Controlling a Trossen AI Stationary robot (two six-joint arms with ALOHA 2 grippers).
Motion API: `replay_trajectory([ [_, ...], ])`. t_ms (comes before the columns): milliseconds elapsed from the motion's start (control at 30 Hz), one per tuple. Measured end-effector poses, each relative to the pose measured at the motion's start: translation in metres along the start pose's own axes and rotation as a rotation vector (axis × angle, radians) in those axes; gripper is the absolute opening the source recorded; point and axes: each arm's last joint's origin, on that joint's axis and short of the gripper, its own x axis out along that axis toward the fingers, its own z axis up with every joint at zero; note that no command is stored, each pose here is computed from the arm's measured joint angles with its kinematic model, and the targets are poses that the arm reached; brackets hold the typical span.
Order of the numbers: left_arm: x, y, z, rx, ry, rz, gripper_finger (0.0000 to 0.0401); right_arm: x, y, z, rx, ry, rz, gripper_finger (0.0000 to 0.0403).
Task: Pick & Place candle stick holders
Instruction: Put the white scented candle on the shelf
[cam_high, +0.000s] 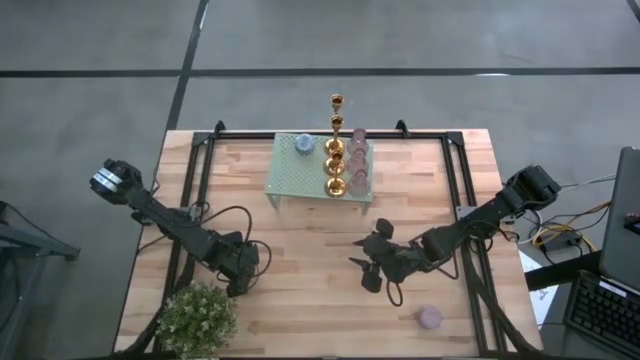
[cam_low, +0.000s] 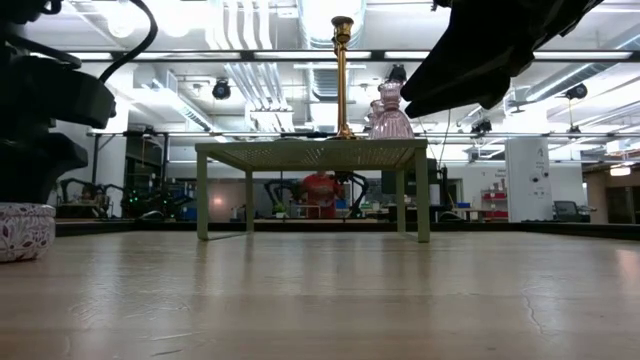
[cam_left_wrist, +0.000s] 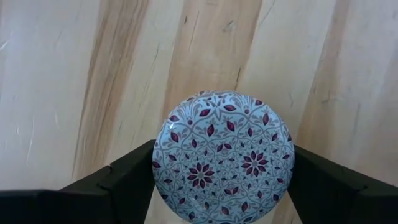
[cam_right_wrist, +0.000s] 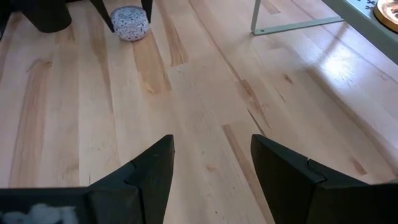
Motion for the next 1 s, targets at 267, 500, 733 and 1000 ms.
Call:
replay_trajectory([
  [267,-0.014,-0.008,0.012,0.033,-0.031,-0.028,0.0307,0.0,0.0,0.0,0.0,0.0,0.0,0.0205],
  [500,-0.041,-0.01,0.04,0.068,-0.062,-0.021,0.0306,0.0,0.0,0.0,0.0,0.0,0.0,0.0205],
  [733,-0.085,-0.006,0.076,0.129,-0.135,-0.004,0.0306,0.0,0.0,0.0,-0.003,0.0,-0.002,0.0205],
  [1000,-0.149,0.022,0.125,0.116,-0.315,0.056,0.0305,0.0,0.0,0.0,-0.006,0.0,-0.002,0.0205],
])
